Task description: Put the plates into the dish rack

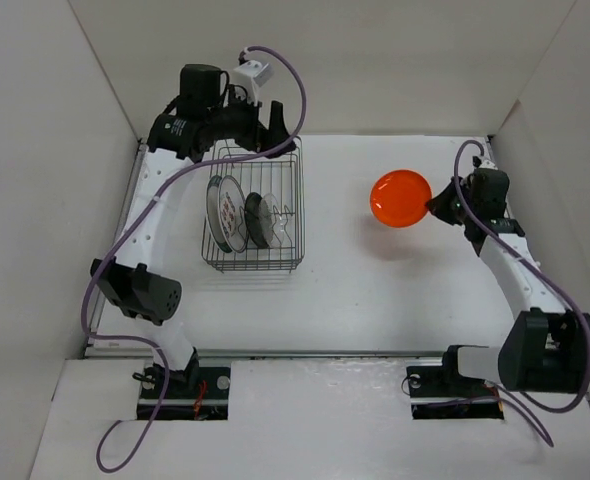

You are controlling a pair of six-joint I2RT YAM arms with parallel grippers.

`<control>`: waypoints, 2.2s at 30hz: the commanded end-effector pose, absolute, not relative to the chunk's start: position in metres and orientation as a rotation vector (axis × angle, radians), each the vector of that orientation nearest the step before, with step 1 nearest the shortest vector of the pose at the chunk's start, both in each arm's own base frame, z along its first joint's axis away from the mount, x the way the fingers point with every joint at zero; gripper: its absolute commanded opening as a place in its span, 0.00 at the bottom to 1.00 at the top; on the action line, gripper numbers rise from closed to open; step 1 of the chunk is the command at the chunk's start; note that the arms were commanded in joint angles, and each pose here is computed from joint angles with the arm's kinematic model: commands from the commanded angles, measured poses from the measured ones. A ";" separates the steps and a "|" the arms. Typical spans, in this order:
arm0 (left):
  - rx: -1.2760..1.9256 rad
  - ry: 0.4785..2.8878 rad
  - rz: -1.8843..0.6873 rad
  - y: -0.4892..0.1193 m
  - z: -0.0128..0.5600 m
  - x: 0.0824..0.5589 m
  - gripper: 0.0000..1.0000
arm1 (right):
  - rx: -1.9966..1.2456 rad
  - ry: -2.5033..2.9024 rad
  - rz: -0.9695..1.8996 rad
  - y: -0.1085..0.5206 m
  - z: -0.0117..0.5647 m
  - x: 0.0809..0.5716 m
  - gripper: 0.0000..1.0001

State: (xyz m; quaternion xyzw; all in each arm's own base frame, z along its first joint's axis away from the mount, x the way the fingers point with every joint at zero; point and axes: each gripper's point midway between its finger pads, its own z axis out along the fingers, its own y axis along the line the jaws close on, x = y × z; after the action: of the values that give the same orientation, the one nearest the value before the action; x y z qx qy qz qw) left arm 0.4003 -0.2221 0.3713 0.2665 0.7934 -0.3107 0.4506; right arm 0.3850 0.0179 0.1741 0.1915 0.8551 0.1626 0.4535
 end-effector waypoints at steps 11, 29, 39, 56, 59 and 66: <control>0.999 1.789 -1.206 -0.296 0.338 0.398 0.99 | -0.039 1.696 0.681 0.118 0.312 0.342 0.00; 1.097 1.779 -1.333 -0.317 0.326 0.359 0.99 | -0.110 1.652 0.739 0.154 0.321 0.345 0.00; 1.176 1.782 -1.355 -0.342 0.313 0.334 0.98 | -0.155 1.625 0.804 0.191 0.334 0.349 0.00; 0.576 1.965 -0.744 -0.292 0.346 0.406 0.00 | 0.061 1.633 0.612 0.151 0.330 0.359 1.00; 0.244 2.066 -0.355 -0.236 0.347 0.430 0.00 | 0.132 1.689 0.524 0.134 0.315 0.359 1.00; -0.004 2.180 -0.154 -0.186 0.315 0.406 0.00 | 0.206 1.741 0.440 0.114 0.300 0.350 1.00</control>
State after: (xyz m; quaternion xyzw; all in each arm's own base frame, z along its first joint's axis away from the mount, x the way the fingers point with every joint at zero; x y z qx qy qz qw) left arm 0.4217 -0.2268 0.3055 0.0861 0.8833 -0.1281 0.4427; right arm 0.3543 0.1309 0.2870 0.0571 0.7667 0.2114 0.6036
